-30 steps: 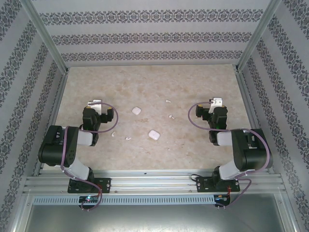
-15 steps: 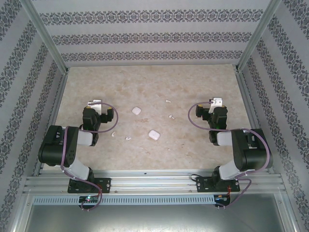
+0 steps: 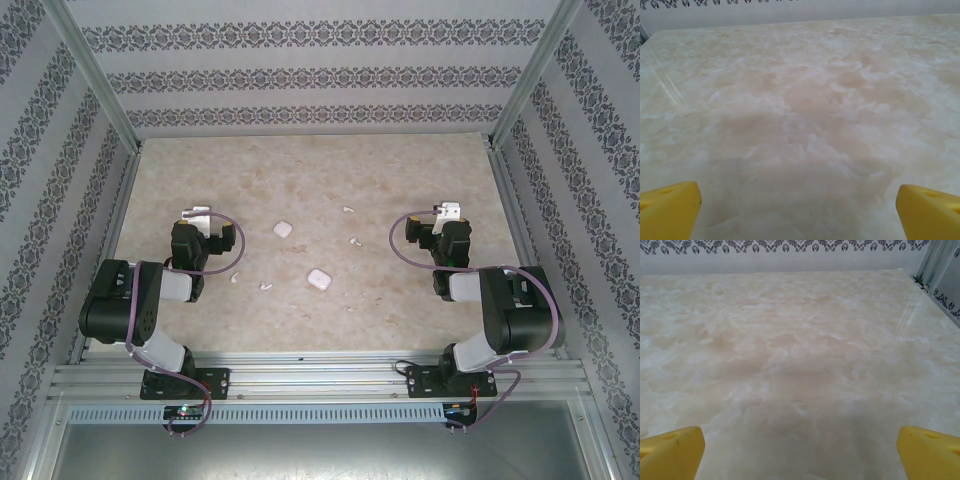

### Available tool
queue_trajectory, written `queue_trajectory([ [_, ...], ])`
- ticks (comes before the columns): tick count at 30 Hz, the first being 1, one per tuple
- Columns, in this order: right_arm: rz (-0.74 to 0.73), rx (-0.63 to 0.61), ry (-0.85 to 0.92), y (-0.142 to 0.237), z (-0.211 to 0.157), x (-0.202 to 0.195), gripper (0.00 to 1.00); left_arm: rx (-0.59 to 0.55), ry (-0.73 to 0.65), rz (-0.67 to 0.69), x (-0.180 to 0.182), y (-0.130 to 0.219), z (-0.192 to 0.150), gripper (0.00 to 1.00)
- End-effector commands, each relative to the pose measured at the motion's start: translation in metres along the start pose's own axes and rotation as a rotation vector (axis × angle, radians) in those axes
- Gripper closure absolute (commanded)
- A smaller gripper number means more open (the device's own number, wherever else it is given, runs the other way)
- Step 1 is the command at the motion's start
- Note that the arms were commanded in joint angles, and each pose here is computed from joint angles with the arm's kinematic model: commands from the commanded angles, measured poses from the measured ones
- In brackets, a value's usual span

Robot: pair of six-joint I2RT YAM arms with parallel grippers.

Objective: Insert wireless bluetooth earbuds into charging case

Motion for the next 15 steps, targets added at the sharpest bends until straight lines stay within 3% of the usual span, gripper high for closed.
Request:
queue_trajectory([
  [1, 0.017, -0.032, 0.015, -0.0012, 0.0101, 0.0017, 0.02, -0.007, 0.017, 0.008, 0.0029, -0.0005, 0.0031, 0.0],
  [15, 0.021, -0.036, 0.016, -0.0004, 0.0107, 0.0027, 0.02, 0.0, 0.021, 0.005, 0.0032, -0.0015, 0.0029, 0.0],
])
Point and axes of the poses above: each hand's point on the last joint's axis, 136 mm out from that joint toward the fingers, its own y axis back along the fingers, its own x axis along the line the jaws close on, z = x × y, the point moved 5 cm from there along y, back along the fingers, and after that the axes turned 2 degrees about y, right-handed, at the moved point
